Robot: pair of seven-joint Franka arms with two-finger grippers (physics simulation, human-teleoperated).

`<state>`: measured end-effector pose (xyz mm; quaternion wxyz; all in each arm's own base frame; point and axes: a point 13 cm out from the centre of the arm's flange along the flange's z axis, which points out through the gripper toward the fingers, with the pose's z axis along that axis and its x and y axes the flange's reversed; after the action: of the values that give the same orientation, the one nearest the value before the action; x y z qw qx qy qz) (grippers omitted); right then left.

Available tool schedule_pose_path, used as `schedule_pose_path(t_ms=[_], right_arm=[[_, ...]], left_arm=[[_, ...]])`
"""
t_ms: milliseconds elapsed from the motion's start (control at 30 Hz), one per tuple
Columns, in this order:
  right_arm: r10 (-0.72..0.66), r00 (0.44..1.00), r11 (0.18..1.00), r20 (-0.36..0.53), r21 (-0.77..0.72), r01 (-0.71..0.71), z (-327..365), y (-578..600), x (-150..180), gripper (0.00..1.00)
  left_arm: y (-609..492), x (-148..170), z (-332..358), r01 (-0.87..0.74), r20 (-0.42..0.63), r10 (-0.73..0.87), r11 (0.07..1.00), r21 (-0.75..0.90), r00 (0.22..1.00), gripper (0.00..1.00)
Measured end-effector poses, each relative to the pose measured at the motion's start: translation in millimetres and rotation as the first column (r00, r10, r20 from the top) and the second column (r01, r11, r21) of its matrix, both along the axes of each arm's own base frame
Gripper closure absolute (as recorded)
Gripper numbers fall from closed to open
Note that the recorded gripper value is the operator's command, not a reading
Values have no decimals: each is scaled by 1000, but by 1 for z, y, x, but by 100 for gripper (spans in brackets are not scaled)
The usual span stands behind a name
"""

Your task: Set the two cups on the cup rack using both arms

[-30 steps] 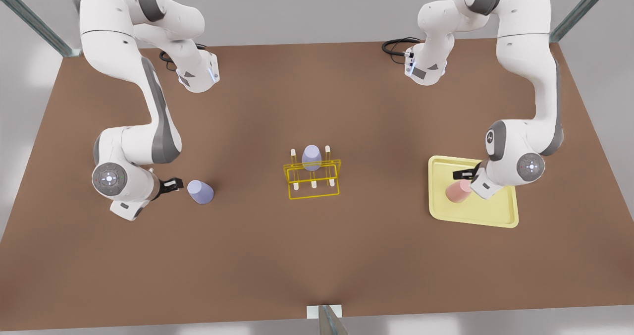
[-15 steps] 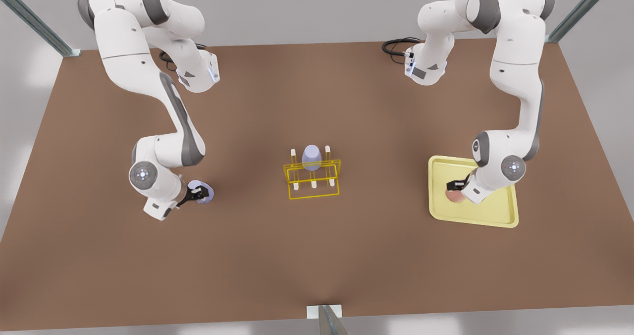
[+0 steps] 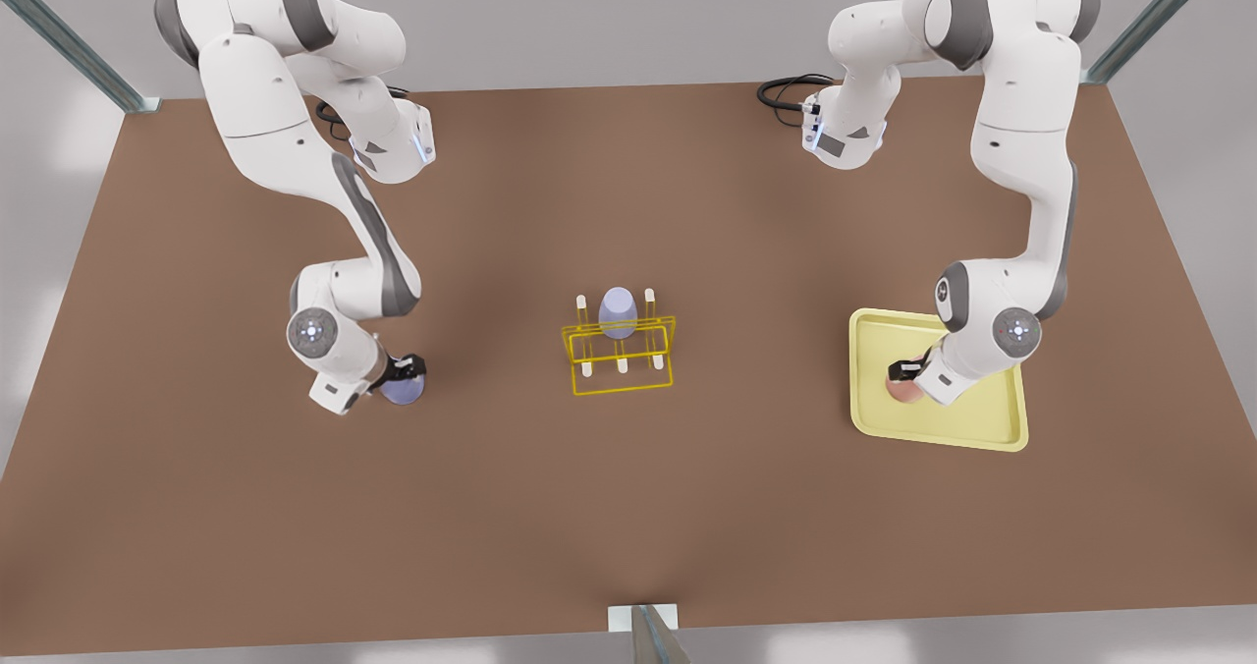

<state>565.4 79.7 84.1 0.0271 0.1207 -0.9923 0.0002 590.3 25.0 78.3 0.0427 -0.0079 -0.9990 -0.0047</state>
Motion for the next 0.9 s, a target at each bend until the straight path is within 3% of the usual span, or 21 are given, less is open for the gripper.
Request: schedule_pose_path(t_ms=[267,333,467,633,900], right_arm=[[-5,999,1000,35,4,5,-15,-3,-5,0],[-7,999,1000,44,5,6,-16,-4,-4,1],[-8,998,1000,57,9,7,-15,-4,-1,21],[-5,996,1000,86,16,4,-6,-3,11,24],[-8,975,982,222,185,-34,85,108,47,24]], left_arm=[[-5,-1,31,-7,-17,7,1000,2,1000,16],[-15,11,48,2,-8,-2,1000,-2,1000,16],[-96,25,76,75,-1,-76,996,-50,997,16],[-243,56,131,107,56,-99,979,-172,994,16],[-416,4,160,32,-24,-38,975,-219,999,16]])
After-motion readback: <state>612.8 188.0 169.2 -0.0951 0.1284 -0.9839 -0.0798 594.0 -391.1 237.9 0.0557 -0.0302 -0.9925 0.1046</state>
